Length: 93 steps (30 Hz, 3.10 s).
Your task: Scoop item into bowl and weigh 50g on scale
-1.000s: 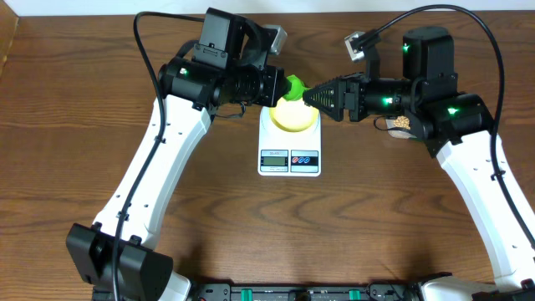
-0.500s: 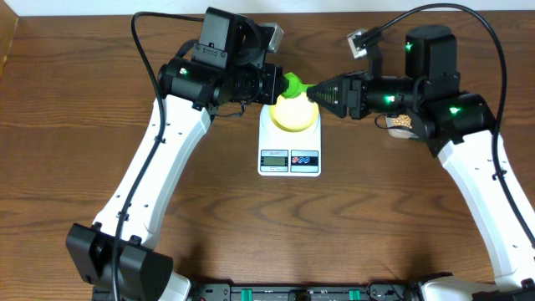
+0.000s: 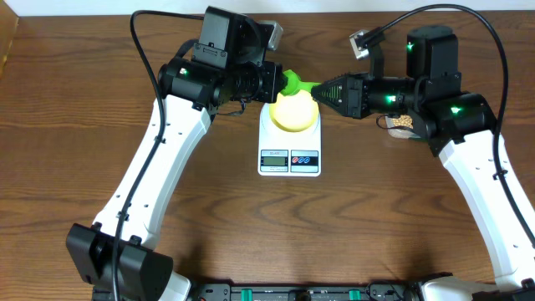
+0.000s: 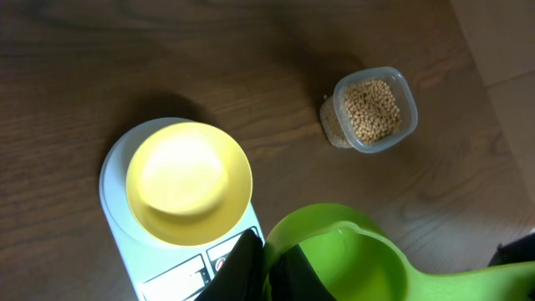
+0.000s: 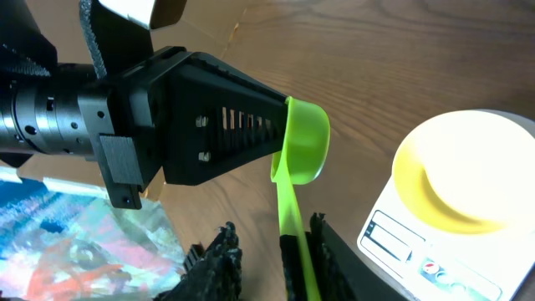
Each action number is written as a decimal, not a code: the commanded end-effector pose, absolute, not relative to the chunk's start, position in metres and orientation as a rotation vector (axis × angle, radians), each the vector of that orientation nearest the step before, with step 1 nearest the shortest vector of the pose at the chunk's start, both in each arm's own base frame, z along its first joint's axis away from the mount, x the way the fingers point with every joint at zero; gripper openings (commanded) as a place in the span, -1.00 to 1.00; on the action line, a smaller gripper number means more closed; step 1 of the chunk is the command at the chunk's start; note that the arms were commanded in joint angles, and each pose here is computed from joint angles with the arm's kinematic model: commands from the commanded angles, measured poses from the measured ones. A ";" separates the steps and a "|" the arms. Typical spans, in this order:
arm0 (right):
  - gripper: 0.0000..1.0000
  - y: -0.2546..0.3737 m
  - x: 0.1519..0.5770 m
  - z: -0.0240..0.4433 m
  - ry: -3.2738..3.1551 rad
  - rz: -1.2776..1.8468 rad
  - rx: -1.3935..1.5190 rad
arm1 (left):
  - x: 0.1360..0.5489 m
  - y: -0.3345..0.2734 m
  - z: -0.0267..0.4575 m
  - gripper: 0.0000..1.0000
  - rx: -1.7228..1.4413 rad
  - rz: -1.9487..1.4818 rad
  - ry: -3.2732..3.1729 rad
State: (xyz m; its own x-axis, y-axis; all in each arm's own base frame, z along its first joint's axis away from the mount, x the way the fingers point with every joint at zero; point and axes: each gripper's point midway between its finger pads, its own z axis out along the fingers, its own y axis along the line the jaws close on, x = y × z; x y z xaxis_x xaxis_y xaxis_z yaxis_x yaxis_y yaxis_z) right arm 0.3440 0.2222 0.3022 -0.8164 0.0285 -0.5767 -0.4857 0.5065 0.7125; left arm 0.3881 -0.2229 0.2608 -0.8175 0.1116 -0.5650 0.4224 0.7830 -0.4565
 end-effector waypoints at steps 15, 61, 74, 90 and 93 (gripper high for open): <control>-0.98 0.220 0.344 0.313 2.199 1.282 -0.376 | 0.391 -0.218 0.267 -0.86 0.388 -0.757 2.432; -0.98 0.051 0.358 0.289 2.430 0.004 0.235 | 0.269 -0.251 0.166 0.30 0.910 -0.514 2.706; -0.98 0.039 0.346 0.279 2.491 -0.031 0.267 | 0.252 -0.278 0.096 0.30 0.977 -0.543 2.682; -0.98 0.039 0.341 0.275 2.514 -0.025 0.282 | 0.286 -0.275 0.032 0.30 0.886 -0.337 2.712; -0.98 0.039 0.341 0.275 2.517 -0.023 0.285 | 0.294 -0.274 0.031 0.30 0.871 -0.301 2.689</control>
